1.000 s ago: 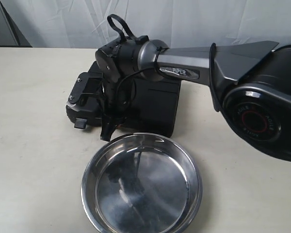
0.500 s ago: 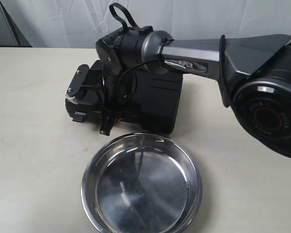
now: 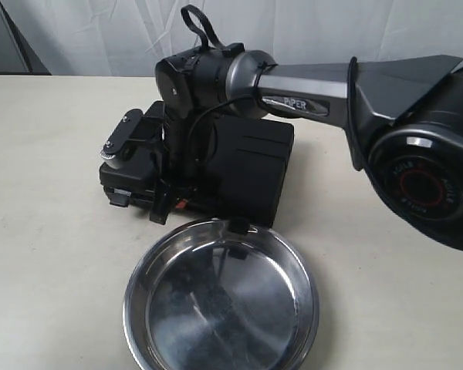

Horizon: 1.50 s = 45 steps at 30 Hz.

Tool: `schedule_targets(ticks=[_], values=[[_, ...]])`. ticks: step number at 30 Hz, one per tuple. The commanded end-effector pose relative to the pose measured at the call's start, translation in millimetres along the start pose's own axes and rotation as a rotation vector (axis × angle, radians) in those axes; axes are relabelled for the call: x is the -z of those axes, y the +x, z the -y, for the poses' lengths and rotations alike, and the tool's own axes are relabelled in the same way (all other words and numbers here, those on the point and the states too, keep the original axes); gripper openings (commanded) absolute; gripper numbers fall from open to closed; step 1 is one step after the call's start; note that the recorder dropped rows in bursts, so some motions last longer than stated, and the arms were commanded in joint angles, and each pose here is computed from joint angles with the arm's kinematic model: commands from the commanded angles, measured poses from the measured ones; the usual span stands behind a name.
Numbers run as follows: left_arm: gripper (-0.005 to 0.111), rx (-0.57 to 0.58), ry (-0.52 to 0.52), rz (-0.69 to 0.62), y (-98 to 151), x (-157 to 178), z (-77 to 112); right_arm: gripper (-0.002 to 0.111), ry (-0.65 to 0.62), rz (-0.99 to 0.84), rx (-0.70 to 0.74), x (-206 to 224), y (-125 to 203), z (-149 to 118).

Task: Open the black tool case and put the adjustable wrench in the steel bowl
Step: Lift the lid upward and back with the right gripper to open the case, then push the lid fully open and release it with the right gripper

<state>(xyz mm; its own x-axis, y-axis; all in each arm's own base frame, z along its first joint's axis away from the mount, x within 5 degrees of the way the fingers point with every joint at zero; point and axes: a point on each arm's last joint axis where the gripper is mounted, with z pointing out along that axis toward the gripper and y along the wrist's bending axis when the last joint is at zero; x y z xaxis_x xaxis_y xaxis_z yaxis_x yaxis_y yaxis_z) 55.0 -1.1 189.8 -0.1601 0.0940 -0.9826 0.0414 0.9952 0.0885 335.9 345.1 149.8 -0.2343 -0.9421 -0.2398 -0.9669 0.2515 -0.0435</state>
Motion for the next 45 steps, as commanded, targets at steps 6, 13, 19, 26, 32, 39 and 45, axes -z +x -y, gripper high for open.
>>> schedule_targets(ticks=[6, 13, 19, 26, 32, 39, 45], values=[[0.0, 0.004, 0.003, 0.013, -2, 0, 0.1, 0.0, 0.007, 0.02, -0.01, 2, -2, 2], [0.0, 0.004, 0.003, 0.013, -2, 0, 0.1, 0.0, 0.094, 0.036, 0.038, 28, -4, 8], [0.0, 0.004, 0.003, 0.013, -2, 0, 0.1, 0.0, 0.207, 0.115, 0.071, 76, -9, 11], [0.0, 0.004, 0.003, 0.013, -2, 0, 0.1, 0.0, 0.575, 0.116, -0.015, 124, 0, 39], [0.0, 0.004, 0.003, 0.013, -2, 0, 0.1, 0.0, 0.701, 0.134, -0.171, 137, 24, 80], [0.0, 0.004, 0.003, 0.013, -2, 0, 0.1, 0.0, 0.714, 0.12, -0.304, 143, 56, 113], [0.0, 0.004, 0.003, 0.013, -2, 0, 0.1, 0.0, 0.696, 0.119, -0.414, 146, 83, 136]])
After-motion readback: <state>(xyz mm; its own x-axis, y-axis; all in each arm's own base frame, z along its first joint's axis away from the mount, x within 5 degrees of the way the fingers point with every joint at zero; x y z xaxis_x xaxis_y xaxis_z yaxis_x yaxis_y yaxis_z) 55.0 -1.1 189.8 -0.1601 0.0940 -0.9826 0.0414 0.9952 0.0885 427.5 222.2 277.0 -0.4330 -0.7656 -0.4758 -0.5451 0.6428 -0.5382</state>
